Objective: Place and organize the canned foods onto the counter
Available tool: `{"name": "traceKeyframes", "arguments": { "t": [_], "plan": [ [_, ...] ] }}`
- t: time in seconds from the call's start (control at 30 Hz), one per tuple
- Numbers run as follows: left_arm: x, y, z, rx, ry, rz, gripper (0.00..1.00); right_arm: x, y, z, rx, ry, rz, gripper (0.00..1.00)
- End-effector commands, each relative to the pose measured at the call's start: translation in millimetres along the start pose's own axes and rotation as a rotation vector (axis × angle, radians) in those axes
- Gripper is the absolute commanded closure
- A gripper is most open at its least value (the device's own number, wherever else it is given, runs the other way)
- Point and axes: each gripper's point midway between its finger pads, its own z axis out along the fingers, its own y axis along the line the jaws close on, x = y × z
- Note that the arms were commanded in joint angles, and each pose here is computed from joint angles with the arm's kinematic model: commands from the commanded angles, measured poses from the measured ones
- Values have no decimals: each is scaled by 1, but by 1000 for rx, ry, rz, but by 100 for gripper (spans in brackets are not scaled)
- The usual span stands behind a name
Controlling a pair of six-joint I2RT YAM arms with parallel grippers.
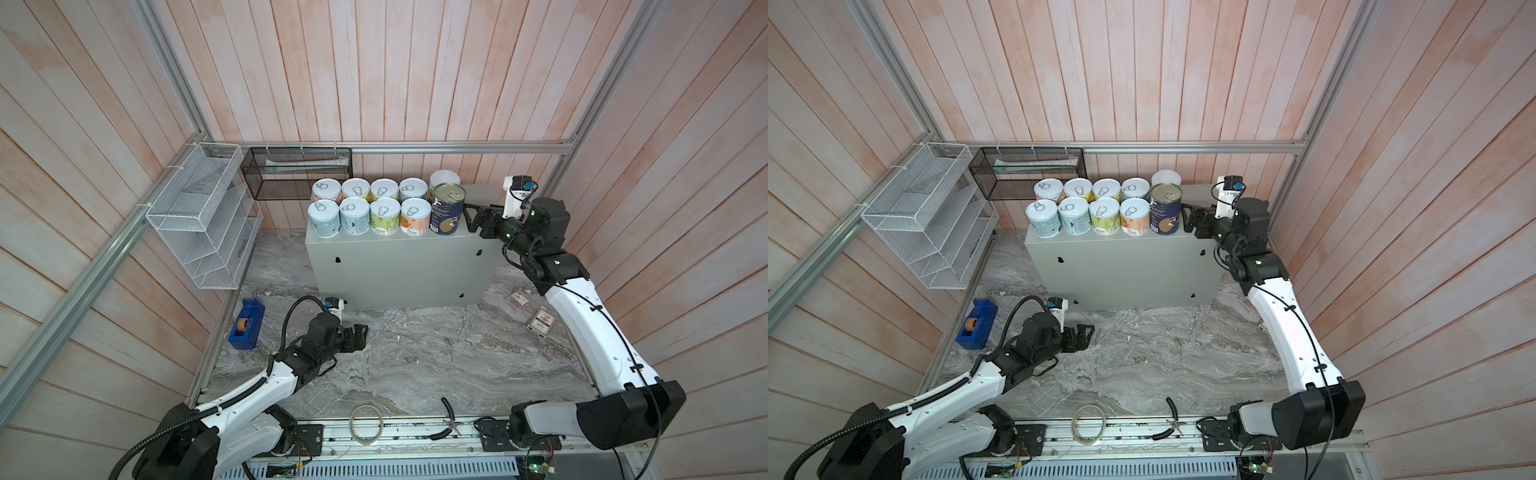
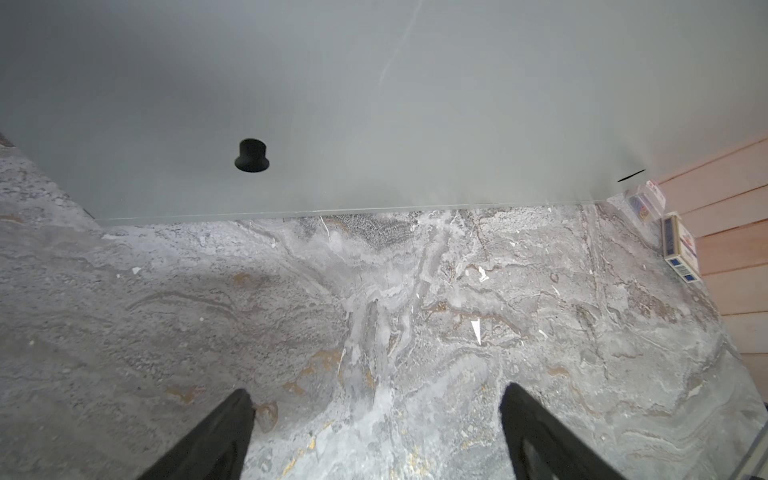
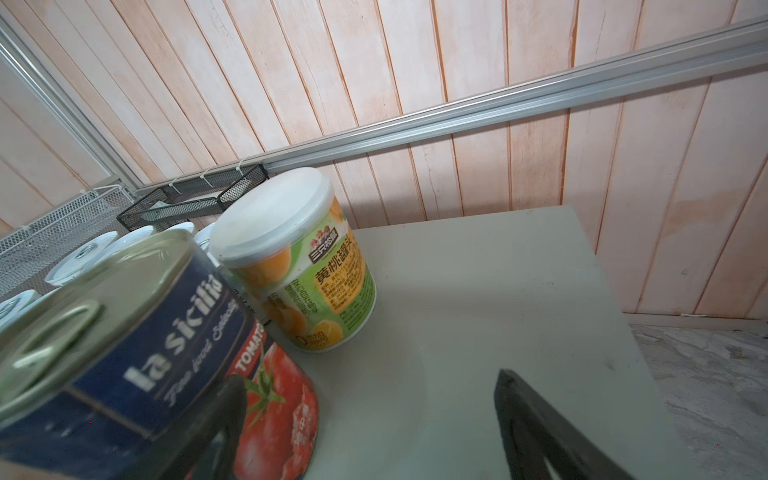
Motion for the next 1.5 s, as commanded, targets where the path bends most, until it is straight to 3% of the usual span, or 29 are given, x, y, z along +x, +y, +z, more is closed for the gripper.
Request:
{"name": "traceKeyframes", "arguments": {
  "t": [0.0, 0.33, 0.8, 1.07, 1.23, 1.47],
  "plan": [
    [-7, -1, -3, 4, -28, -7, 5, -6, -5, -5, 54, -18, -22, 8],
    [-24, 15, -15, -105, -109, -10, 1, -18, -31, -58, 214, -110, -65, 2],
    [-97, 53, -94, -403, -489, 50, 0, 31, -101, -117, 498, -150, -53, 2],
    [-113, 62, -116, -496, -596, 120, 0, 75, -142, -130, 665, -212, -31, 2],
    [-121, 74, -117, -608, -679, 219, 0, 126, -160, -115, 660, -166, -70, 2],
    [-113, 116, -131, -672, -783, 172, 0, 162, -161, -98, 618, -87, -122, 2]
  ]
}}
